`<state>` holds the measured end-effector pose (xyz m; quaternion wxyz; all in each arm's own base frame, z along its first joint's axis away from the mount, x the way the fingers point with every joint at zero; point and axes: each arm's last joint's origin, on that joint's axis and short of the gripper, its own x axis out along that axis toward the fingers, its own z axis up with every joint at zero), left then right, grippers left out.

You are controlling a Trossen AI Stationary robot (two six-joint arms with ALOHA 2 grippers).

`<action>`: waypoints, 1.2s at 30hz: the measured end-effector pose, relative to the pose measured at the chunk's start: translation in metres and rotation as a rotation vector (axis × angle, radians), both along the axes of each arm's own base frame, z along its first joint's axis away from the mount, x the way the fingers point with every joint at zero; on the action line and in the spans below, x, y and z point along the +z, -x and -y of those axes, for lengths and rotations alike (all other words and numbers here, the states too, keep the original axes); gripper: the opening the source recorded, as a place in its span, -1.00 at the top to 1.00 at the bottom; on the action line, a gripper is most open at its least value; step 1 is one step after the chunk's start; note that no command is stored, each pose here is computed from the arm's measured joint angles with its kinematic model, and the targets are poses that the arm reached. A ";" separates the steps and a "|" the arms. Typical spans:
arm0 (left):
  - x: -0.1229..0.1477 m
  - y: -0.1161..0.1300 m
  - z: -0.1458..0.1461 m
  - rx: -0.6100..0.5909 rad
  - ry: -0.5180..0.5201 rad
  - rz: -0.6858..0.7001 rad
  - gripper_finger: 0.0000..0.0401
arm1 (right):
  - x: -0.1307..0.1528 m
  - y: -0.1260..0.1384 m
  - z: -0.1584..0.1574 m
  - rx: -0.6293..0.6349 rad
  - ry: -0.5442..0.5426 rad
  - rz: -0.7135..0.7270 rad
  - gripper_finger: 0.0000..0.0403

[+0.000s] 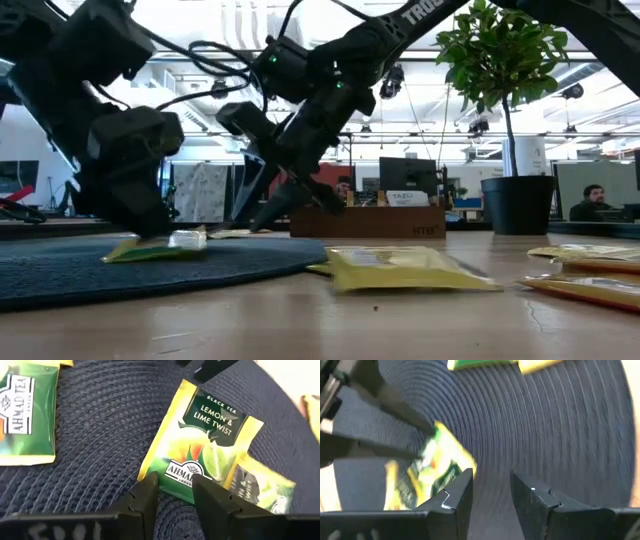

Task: Pick & Place Tea
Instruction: Put the yellow tea bag into the left section of the wooden organizer

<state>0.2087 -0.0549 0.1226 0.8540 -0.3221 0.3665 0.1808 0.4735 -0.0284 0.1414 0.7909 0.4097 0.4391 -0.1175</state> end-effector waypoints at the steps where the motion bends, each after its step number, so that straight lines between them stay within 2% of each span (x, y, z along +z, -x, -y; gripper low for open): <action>1: -0.001 -0.003 0.001 -0.003 0.009 0.016 0.38 | 0.000 0.000 0.000 0.001 0.000 0.003 0.37; 9: -0.011 -0.018 0.005 0.006 0.011 0.012 0.38 | 0.001 -0.001 -0.004 0.051 -0.075 0.018 0.37; 18: -0.016 -0.019 0.005 0.024 0.015 -0.009 0.38 | 0.001 0.012 0.000 0.019 -0.060 -0.120 0.37; 22: -0.016 -0.019 0.005 0.030 0.007 -0.008 0.38 | 0.003 0.011 -0.003 0.053 -0.118 -0.099 0.37; 28: -0.016 -0.018 0.004 0.039 -0.004 -0.007 0.38 | 0.000 0.009 -0.012 0.044 -0.148 -0.093 0.37; 36: -0.016 -0.019 0.004 0.064 -0.012 0.006 0.38 | 0.008 -0.001 -0.012 0.035 -0.173 0.012 0.37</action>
